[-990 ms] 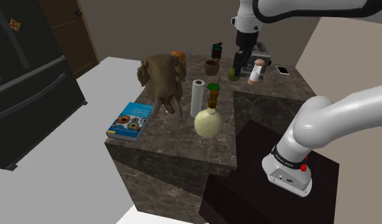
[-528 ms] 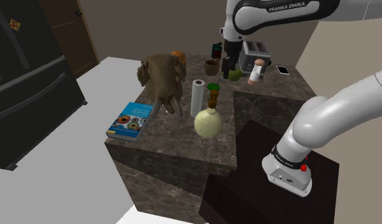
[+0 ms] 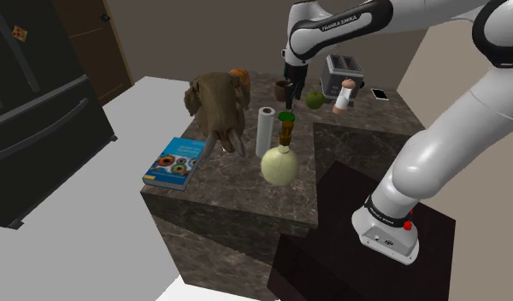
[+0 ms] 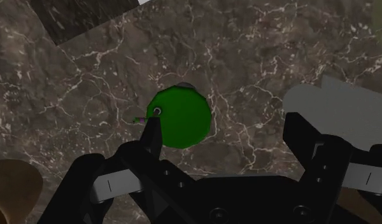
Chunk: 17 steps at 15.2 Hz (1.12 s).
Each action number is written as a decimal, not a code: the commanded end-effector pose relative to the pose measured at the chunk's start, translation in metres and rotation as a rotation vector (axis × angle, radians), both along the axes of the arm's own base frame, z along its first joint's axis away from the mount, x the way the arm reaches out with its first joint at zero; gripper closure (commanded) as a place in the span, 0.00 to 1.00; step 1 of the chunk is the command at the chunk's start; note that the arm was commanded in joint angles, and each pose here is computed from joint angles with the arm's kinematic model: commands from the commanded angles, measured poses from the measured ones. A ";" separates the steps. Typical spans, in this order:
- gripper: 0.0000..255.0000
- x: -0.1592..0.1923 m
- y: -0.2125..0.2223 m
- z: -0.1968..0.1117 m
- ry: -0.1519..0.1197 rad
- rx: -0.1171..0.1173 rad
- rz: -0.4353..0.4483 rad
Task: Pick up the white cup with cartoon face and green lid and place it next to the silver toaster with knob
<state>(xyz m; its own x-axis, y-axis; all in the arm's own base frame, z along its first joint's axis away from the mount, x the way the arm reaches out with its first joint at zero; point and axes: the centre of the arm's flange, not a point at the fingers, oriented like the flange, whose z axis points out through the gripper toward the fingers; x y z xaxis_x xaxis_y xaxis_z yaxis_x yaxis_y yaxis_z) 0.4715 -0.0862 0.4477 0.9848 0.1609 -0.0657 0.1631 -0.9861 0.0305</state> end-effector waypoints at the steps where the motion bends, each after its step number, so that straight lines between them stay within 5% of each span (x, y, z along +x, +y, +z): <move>1: 0.00 0.021 -0.010 -0.017 -0.002 0.006 0.005; 6: 0.00 0.065 -0.033 -0.053 -0.003 0.021 0.015; 17: 0.00 0.063 -0.033 -0.093 -0.003 0.021 0.015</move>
<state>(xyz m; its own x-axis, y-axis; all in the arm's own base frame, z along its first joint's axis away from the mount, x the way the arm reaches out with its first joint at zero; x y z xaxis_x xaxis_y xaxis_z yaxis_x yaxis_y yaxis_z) 0.5344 -0.1195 0.3551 0.9825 0.1766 -0.0597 0.1775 -0.9841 0.0100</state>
